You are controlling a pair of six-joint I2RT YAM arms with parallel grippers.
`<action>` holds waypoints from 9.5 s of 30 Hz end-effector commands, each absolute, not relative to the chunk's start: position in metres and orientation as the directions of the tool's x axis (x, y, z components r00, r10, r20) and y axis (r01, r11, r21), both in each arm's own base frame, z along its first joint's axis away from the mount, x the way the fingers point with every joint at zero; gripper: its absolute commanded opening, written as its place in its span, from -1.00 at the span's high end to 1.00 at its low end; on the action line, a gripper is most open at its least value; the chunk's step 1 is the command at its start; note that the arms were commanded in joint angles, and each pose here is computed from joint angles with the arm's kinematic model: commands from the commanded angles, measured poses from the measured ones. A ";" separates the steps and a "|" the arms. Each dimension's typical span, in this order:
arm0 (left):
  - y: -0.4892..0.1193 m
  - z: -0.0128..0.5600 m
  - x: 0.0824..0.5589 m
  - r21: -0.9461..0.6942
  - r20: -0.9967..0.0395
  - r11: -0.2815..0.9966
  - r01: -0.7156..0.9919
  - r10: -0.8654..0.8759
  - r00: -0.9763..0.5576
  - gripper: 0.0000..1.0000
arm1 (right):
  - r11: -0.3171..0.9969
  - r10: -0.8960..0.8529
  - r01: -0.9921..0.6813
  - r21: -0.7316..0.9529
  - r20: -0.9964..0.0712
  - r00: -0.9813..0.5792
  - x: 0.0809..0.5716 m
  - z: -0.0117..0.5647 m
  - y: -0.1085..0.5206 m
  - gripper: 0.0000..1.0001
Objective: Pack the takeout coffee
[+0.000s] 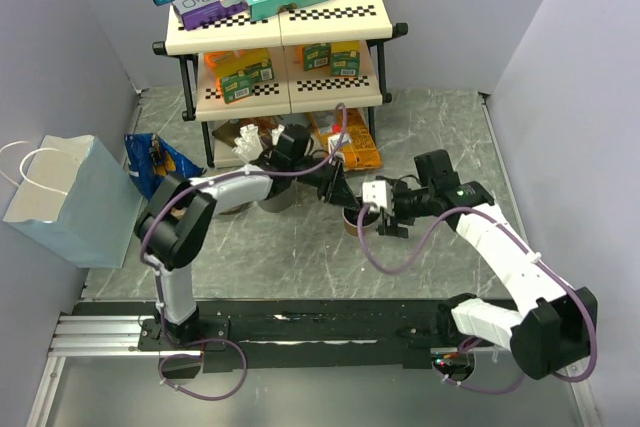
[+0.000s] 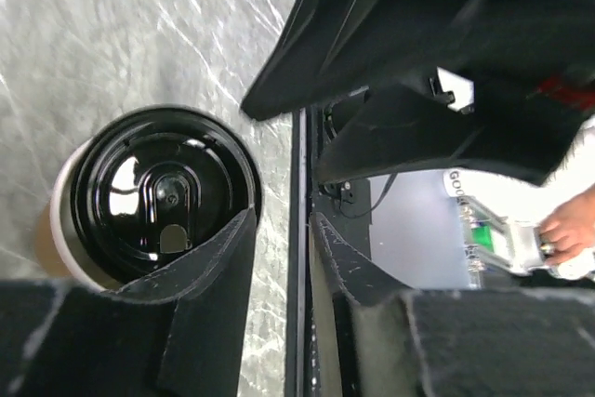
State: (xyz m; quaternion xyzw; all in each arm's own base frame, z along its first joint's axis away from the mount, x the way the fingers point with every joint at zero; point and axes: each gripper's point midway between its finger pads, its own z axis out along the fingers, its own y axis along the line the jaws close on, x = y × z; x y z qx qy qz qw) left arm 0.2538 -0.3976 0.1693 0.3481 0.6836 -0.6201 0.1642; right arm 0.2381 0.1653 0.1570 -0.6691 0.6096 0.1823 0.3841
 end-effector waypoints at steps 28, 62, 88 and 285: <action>-0.317 0.236 0.234 -0.561 -0.786 0.100 0.822 0.246 -0.567 0.26 | -0.465 -0.689 -0.758 -0.458 -0.350 0.634 0.241 0.129 0.181 0.17; -0.292 0.241 0.249 -0.215 -0.900 0.183 0.959 0.344 -0.267 0.14 | 0.054 -0.122 -0.816 0.576 -0.807 -0.578 0.210 0.274 0.221 0.88; -0.359 0.226 0.254 0.000 -0.926 0.203 0.979 0.371 -0.077 0.09 | 0.101 0.136 -0.304 0.947 -0.316 -0.939 0.272 0.199 0.180 0.89; -0.355 0.193 0.247 -0.301 -0.857 0.368 0.880 0.301 -0.418 -0.21 | 0.425 -0.040 -0.400 0.812 -0.425 -0.904 0.301 0.164 0.168 -0.25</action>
